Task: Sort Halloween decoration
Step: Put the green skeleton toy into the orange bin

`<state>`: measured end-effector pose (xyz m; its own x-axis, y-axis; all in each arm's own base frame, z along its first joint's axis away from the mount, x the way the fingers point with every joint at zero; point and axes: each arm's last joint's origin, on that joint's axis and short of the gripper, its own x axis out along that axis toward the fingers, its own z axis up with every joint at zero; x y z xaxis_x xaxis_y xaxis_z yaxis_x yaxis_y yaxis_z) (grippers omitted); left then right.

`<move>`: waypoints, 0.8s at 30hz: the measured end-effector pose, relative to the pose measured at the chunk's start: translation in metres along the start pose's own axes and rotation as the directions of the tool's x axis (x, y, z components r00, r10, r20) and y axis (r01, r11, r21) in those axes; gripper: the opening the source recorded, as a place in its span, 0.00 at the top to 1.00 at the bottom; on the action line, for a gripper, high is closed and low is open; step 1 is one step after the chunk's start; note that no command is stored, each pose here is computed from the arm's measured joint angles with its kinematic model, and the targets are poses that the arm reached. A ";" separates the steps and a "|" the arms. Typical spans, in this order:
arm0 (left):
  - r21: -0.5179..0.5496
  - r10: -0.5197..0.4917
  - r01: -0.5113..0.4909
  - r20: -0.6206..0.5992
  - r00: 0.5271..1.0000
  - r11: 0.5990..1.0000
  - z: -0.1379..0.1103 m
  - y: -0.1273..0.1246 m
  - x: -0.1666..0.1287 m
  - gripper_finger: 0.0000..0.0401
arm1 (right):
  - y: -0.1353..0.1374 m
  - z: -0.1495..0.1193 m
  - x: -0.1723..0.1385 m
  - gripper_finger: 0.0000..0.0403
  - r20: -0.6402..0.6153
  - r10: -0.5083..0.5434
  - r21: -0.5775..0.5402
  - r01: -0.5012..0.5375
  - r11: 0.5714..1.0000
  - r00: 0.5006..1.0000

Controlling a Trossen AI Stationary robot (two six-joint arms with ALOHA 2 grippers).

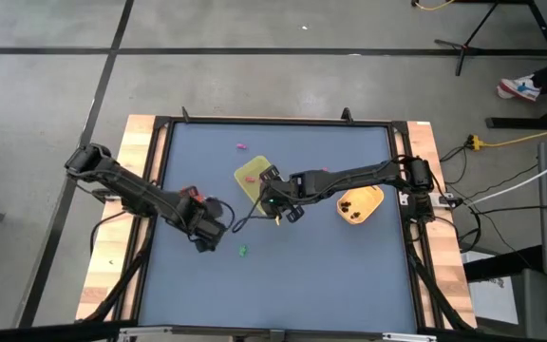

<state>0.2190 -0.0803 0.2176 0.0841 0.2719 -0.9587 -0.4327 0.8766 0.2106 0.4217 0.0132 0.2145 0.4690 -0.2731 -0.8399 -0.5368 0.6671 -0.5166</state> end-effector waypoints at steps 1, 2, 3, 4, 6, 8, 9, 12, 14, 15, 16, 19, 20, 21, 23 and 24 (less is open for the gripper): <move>-0.014 0.031 -0.032 -0.022 0.999 0.999 -0.003 0.003 0.000 0.93 | 0.000 0.000 0.000 0.61 0.000 0.000 0.004 0.000 1.000 1.000; -0.029 0.064 -0.065 -0.038 0.997 0.997 -0.005 0.005 -0.001 0.93 | 0.000 0.000 0.000 0.61 0.000 0.000 0.008 0.000 1.000 1.000; -0.045 0.097 -0.100 -0.051 0.994 0.994 -0.008 0.008 -0.001 0.93 | 0.000 0.000 0.000 0.61 0.000 0.000 0.015 0.000 1.000 1.000; -0.065 0.131 -0.135 -0.063 0.989 0.989 -0.010 0.010 -0.001 0.93 | 0.000 0.000 0.000 0.61 0.000 0.000 0.020 0.000 1.000 1.000; -0.113 0.181 -0.188 -0.066 0.981 0.976 -0.013 0.013 -0.001 0.93 | 0.000 0.000 0.000 0.61 0.000 0.000 0.023 0.000 1.000 1.000; -0.141 0.209 -0.217 -0.074 0.975 0.966 -0.016 0.016 0.003 0.93 | 0.000 0.000 0.000 0.61 0.000 0.000 0.024 0.000 1.000 1.000; -0.146 0.216 -0.226 -0.080 0.973 0.963 -0.017 0.016 0.005 0.93 | 0.000 0.000 0.000 0.61 0.000 0.000 0.024 0.000 1.000 1.000; -0.135 0.238 -0.250 -0.099 0.966 0.959 -0.022 0.019 0.013 0.93 | 0.000 0.000 0.000 0.61 0.000 0.000 0.024 0.000 1.000 1.000; -0.124 0.256 -0.270 -0.116 0.960 0.955 -0.027 0.021 0.018 0.93 | 0.000 0.000 0.000 0.61 0.000 0.000 0.025 0.000 1.000 1.000; -0.118 0.263 -0.278 -0.126 0.956 0.953 -0.029 0.021 0.021 0.93 | 0.000 0.000 0.000 0.61 0.000 0.000 0.025 0.000 1.000 1.000; -0.114 0.271 -0.286 -0.132 0.953 0.951 -0.030 0.022 0.023 0.93 | 0.000 0.000 0.000 0.61 0.000 0.000 0.025 0.000 1.000 1.000; -0.129 0.288 -0.307 -0.146 0.946 0.943 -0.034 0.025 0.028 0.92 | 0.000 0.000 0.000 0.61 0.000 0.000 0.026 0.000 1.000 1.000; -0.137 0.292 -0.313 -0.150 0.945 0.940 -0.035 0.025 0.029 0.92 | 0.000 0.000 0.000 0.61 0.000 0.000 0.026 0.000 1.000 1.000; -0.144 0.296 -0.317 -0.152 0.943 0.937 -0.036 0.026 0.030 0.92 | 0.000 0.000 0.000 0.61 0.000 0.000 0.027 0.000 1.000 1.000; -0.146 0.297 -0.320 -0.160 0.941 0.936 -0.037 0.026 0.032 0.92 | 0.000 0.000 0.000 0.61 0.000 0.000 0.027 0.000 1.000 1.000; -0.147 0.296 -0.319 -0.162 0.941 0.936 -0.037 0.026 0.032 0.92 | 0.000 0.000 0.000 0.61 0.000 0.000 0.027 0.000 1.000 1.000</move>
<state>0.1771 -0.0638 0.1856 -0.1941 0.4509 -0.8712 -0.5637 0.6756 0.4752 0.4217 0.0132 0.2145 0.4691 -0.2731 -0.8398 -0.5176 0.6855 -0.5121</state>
